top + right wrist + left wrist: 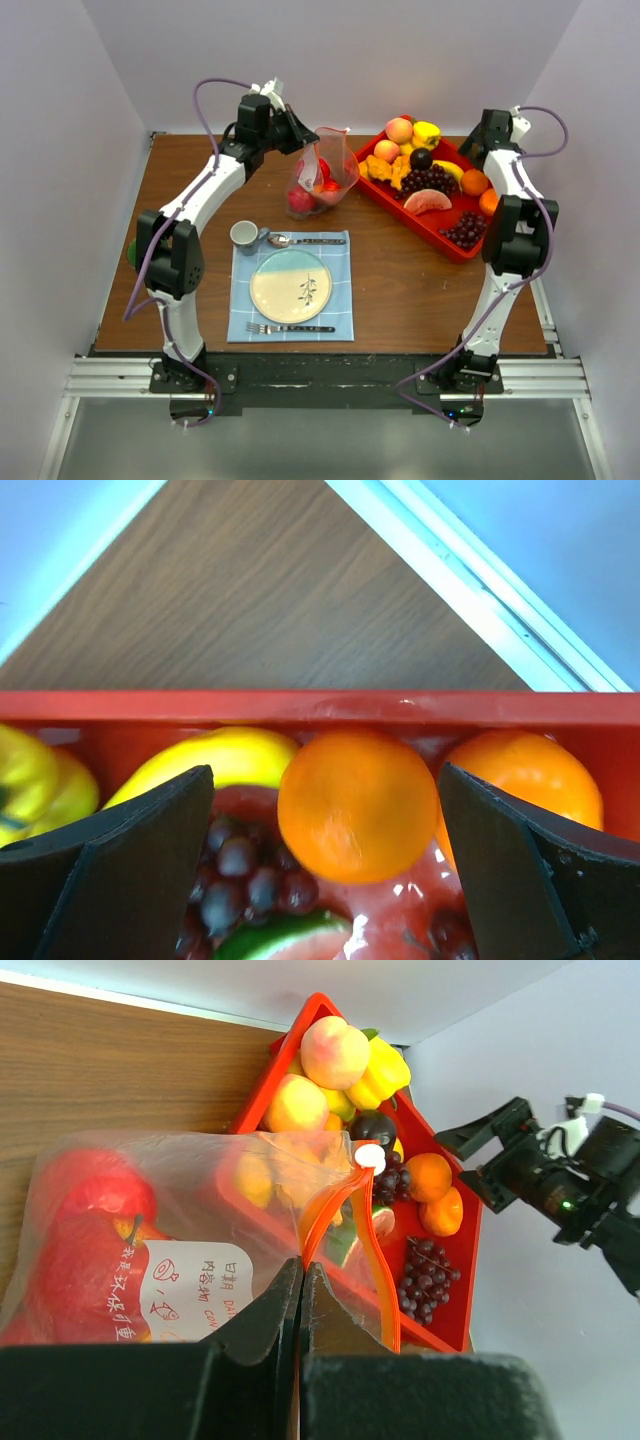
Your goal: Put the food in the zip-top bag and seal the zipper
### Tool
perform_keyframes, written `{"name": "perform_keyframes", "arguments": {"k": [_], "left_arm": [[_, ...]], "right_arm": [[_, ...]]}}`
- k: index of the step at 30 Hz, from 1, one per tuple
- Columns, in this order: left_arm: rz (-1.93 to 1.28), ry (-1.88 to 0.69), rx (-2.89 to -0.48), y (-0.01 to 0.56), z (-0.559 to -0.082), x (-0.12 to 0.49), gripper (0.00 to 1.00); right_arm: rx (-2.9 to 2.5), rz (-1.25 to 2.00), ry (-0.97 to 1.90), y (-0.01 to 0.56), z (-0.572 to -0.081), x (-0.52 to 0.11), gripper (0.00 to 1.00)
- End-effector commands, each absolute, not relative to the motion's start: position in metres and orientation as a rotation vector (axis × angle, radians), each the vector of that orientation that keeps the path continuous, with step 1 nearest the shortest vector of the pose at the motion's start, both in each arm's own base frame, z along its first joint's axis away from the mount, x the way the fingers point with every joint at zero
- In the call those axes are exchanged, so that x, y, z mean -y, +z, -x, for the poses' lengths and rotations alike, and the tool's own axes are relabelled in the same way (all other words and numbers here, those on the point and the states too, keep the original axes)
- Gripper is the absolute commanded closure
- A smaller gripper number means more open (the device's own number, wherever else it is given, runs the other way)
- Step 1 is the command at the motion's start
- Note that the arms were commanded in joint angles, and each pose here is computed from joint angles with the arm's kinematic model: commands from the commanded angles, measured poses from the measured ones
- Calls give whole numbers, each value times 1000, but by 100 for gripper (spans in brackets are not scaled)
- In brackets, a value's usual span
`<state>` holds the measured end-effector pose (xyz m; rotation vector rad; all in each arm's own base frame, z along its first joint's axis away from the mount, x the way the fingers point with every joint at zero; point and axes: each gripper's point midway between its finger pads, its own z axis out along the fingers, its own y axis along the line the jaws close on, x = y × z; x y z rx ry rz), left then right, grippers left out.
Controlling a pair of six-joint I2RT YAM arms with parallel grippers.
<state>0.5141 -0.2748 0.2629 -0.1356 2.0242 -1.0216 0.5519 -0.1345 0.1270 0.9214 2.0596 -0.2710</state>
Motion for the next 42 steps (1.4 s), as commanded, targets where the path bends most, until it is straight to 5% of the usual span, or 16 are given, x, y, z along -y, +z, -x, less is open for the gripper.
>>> {"name": "perform_keyframes", "arguments": {"k": [1, 17, 22, 24, 27, 42], "left_arm": [[86, -1034, -1945, 290, -522, 273, 100], [83, -1037, -1955, 283, -522, 275, 100], [83, -1031, -1954, 283, -522, 274, 100], [85, -1030, -1954, 284, -522, 273, 100], [89, -1028, -1953, 284, -522, 272, 100], [96, -1028, -1950, 289, -519, 269, 100]], "right_arm": [[-2078, -885, -294, 119, -561, 137, 1], [-2130, -897, -297, 89, -539, 121, 5], [-2102, -900, -275, 109, -536, 119, 25], [-2085, -898, -270, 121, -535, 118, 45], [-2057, -884, -263, 145, -532, 115, 62], [-2037, -616, -78, 241, -497, 7, 75]]}}
